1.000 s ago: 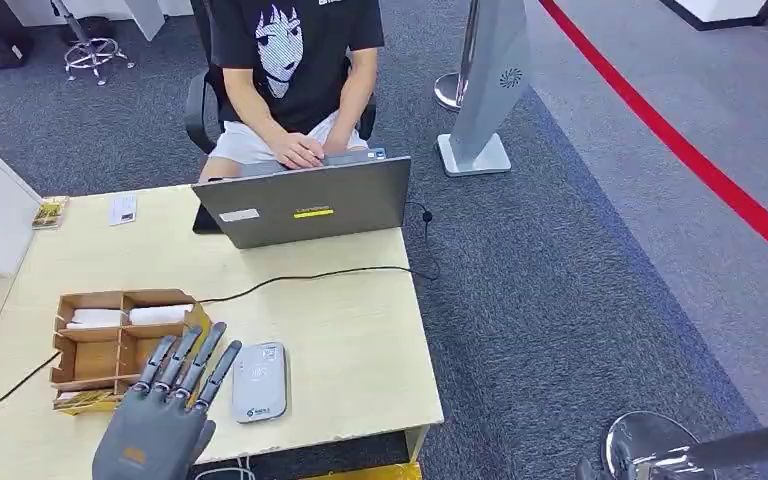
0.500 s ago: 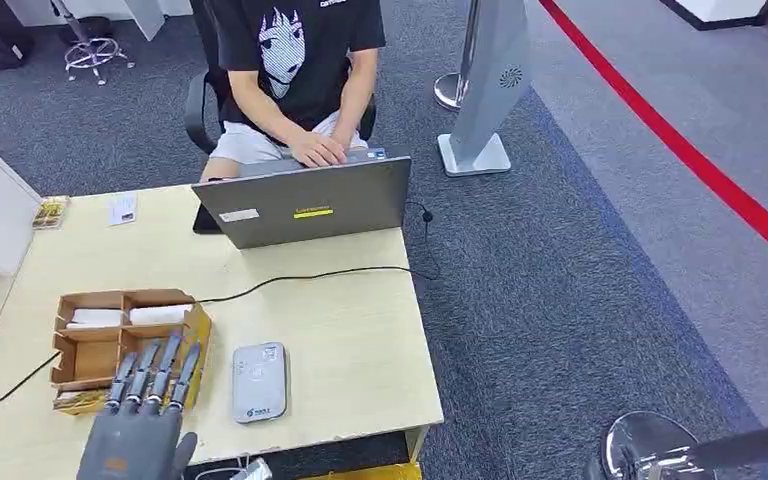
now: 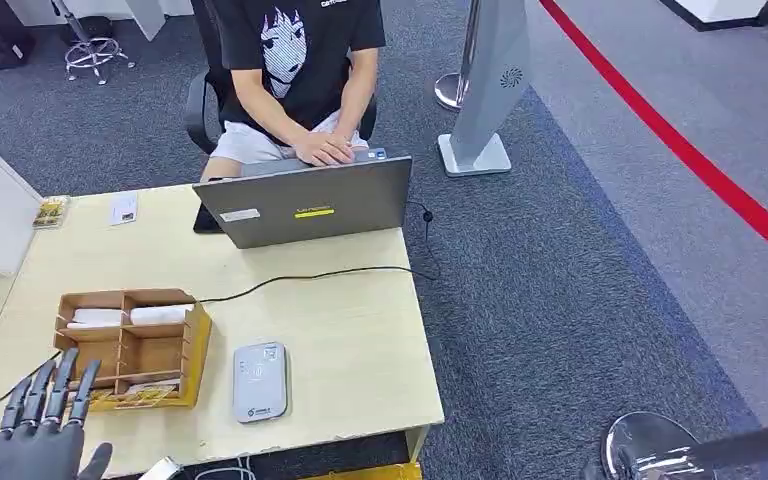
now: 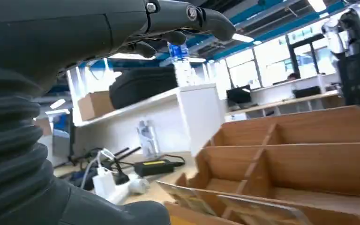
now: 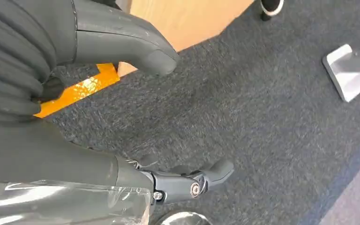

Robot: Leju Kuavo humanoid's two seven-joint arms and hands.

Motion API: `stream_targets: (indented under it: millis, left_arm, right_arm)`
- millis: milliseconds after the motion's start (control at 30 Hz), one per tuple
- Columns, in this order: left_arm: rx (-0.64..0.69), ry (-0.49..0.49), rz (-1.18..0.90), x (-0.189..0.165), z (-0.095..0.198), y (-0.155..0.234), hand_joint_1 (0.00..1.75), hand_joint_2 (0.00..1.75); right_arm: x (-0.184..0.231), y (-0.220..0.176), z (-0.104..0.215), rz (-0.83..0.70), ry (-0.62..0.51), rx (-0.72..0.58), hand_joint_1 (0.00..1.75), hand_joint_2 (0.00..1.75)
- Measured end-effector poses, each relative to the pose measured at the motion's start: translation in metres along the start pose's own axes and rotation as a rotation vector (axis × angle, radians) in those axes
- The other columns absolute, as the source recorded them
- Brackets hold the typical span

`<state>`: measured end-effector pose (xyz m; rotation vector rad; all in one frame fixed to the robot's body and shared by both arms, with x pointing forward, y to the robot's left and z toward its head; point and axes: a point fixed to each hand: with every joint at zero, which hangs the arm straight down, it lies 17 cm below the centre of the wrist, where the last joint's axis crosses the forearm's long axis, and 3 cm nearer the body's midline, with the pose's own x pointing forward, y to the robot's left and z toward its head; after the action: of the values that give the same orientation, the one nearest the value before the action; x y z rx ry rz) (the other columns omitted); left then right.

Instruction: Pass the card to the sensor for recognition and then transmit it.

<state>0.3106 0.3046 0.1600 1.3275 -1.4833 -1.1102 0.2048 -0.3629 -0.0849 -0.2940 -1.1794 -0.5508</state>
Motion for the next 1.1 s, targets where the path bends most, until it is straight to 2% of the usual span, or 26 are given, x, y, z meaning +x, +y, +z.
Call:
stream_targets:
  millis: [200, 400, 1100]
  left_arm:
    - [-0.035, 0.055, -0.112, -0.043, 0.003, -0.019, 0.0, 1.75]
    - [-0.085, 0.098, -0.144, -0.062, -0.001, -0.036, 0.0, 1.75]
    - [-0.118, 0.124, -0.102, -0.063, -0.013, -0.053, 0.0, 1.75]
  right_arm:
    - [0.003, 0.013, 0.001, 0.02, -0.02, 0.058, 0.0, 1.75]
    - [0.005, 0.019, -0.001, 0.029, -0.029, 0.081, 0.0, 1.75]
    - [0.002, 0.022, -0.004, 0.031, -0.026, 0.094, 0.0, 1.75]
